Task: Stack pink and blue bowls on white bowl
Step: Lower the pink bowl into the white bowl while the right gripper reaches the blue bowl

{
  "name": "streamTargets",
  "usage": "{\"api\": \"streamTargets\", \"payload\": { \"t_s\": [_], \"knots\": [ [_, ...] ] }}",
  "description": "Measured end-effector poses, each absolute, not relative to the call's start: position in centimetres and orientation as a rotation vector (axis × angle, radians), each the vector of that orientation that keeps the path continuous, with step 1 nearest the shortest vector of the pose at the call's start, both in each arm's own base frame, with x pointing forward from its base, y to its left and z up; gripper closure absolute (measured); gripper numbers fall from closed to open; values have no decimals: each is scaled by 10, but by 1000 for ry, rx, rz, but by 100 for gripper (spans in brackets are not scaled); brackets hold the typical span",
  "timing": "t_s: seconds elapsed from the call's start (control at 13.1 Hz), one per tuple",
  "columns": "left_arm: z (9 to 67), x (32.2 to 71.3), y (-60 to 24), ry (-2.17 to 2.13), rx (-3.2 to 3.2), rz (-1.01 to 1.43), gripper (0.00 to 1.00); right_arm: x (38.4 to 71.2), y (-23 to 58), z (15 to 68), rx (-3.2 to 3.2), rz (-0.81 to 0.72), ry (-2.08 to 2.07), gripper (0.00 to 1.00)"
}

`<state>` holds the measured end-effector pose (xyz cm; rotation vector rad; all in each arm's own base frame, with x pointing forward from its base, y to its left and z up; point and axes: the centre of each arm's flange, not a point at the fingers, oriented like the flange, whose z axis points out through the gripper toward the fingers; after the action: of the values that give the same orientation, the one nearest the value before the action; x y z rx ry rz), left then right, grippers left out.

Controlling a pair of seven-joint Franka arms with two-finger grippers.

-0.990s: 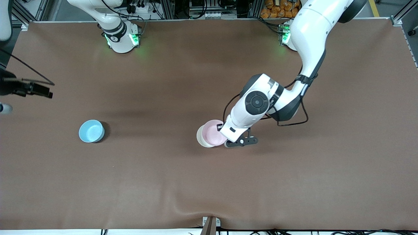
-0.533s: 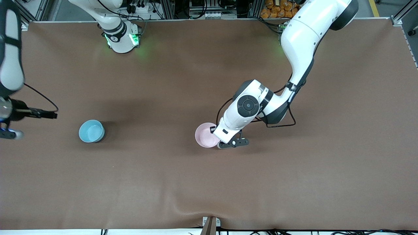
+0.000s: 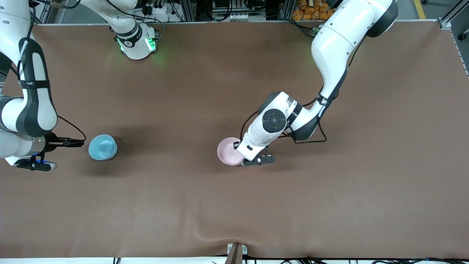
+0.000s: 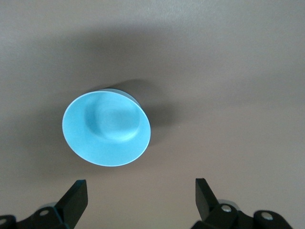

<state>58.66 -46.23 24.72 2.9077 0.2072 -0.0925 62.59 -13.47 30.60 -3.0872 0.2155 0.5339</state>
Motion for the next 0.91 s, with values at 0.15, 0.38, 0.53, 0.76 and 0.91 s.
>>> {"api": "streamTargets", "payload": {
  "t_s": [0.15, 0.38, 0.53, 0.76, 0.91],
  "knots": [
    [240, 584, -464, 204, 2912, -106, 97, 624, -134, 287, -3075, 581, 215, 0],
    [238, 583, -466, 200, 2914, -109, 97, 621, -132, 265, -3058, 620, 217, 0],
    [238, 584, -464, 203, 2915, -108, 91, 621, -132, 256, -3059, 618, 217, 0],
    [242, 588, -462, 210, 2909, -94, 58, 618, -133, 235, -3054, 638, 219, 0],
    [251, 596, -457, 226, 2903, -75, 36, 614, -135, 218, -3054, 640, 224, 0]
  ]
}}
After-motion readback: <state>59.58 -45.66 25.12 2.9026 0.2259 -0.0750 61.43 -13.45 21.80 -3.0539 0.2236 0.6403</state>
